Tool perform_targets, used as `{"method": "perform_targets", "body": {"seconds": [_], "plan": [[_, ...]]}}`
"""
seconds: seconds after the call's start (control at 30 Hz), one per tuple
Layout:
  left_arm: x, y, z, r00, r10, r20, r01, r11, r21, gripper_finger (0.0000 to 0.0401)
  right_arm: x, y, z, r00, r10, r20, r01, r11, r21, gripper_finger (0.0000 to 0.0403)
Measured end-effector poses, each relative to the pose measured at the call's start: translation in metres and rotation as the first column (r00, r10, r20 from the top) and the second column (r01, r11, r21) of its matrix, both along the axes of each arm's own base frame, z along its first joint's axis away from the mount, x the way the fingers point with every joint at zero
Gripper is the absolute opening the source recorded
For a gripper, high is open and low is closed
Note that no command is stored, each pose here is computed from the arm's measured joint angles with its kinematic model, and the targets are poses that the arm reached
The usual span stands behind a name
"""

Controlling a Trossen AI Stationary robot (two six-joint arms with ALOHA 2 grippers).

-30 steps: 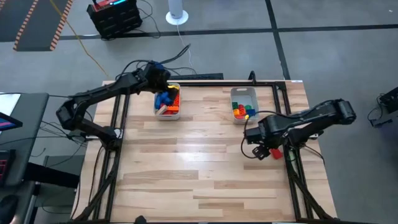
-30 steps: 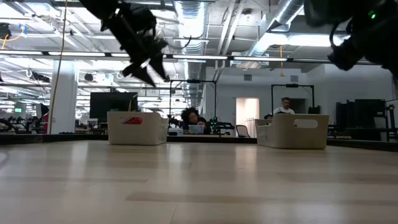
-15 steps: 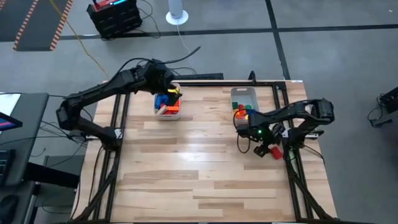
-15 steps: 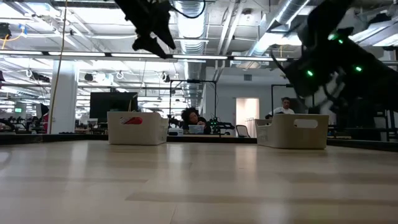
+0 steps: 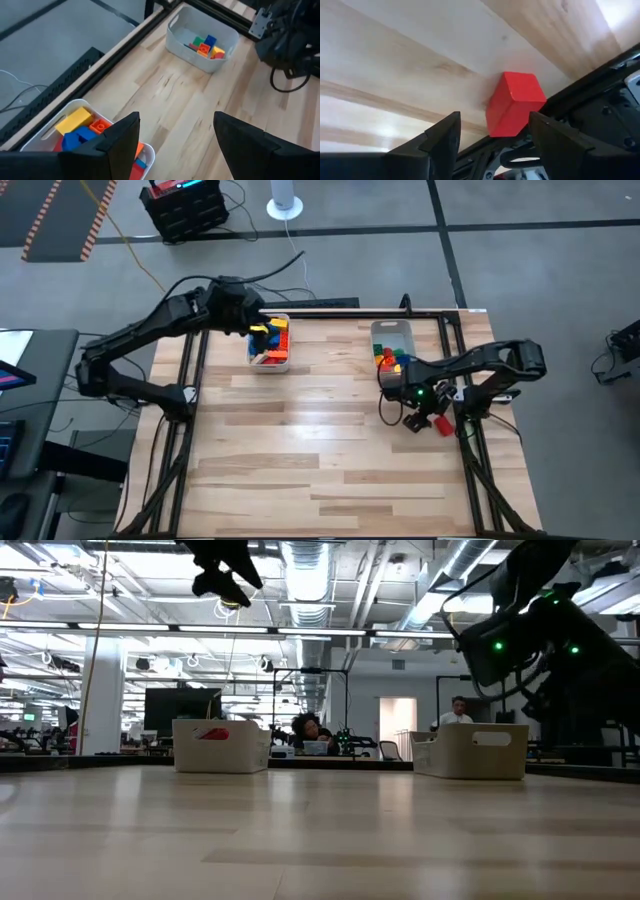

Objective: Sort blocks by size
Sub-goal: Put the red rectangle block into the white bin

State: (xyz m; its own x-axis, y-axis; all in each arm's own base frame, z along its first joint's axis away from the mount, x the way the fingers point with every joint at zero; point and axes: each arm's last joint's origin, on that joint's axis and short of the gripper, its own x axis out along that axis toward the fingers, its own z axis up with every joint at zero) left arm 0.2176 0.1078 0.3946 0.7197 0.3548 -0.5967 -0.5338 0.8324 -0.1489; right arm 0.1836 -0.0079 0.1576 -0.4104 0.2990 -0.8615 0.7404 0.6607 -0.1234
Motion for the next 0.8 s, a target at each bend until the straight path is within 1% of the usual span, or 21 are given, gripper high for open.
{"method": "perform_targets", "body": {"seconds": [0.2,0.3,0.37,0.5,0.53,0.63,0.7,0.77,0.8], "plan": [[-0.009,-0.004,0.006,1.000,0.008,0.019,-0.009,1.000,0.011,0.0247,0.002,0.015,-0.010,0.997,0.024,-0.067,-0.024,1.000,-0.003,0.0270],[-0.013,-0.007,0.008,1.000,0.009,0.018,-0.010,1.000,0.006,0.0247,0.004,0.022,-0.014,0.998,0.029,-0.064,-0.029,1.000,0.000,0.0269],[-0.016,-0.008,0.009,1.000,0.009,0.017,-0.009,1.000,0.008,0.0247,0.008,0.026,-0.016,1.000,0.014,-0.021,-0.014,1.000,0.016,0.0269],[-0.018,-0.009,0.010,1.000,0.007,0.022,-0.007,1.000,0.013,0.0247,0.022,0.034,-0.021,0.992,-0.028,0.123,0.022,0.999,0.046,0.0269],[-0.018,-0.009,0.010,1.000,0.005,0.020,-0.005,1.000,0.015,0.0247,0.024,0.036,-0.021,0.990,-0.036,0.136,0.029,0.998,0.050,0.0269],[-0.018,-0.009,0.010,1.000,0.001,0.014,-0.001,1.000,0.019,0.0247,0.033,0.040,-0.013,0.986,-0.052,0.161,0.044,0.998,0.049,0.0269],[-0.018,-0.009,0.010,1.000,0.000,0.014,0.000,1.000,0.020,0.0247,0.045,0.047,0.003,0.973,-0.029,0.227,0.020,0.999,0.044,0.0269],[-0.018,-0.009,0.010,1.000,-0.005,0.011,0.005,1.000,0.026,0.0247,0.054,0.053,0.022,0.965,0.000,0.264,0.008,1.000,-0.029,0.0269],[-0.018,-0.009,0.010,1.000,-0.009,0.008,0.008,0.999,0.031,0.0247,0.053,0.055,0.028,0.970,0.017,0.243,0.000,0.998,-0.069,0.0269]]}}
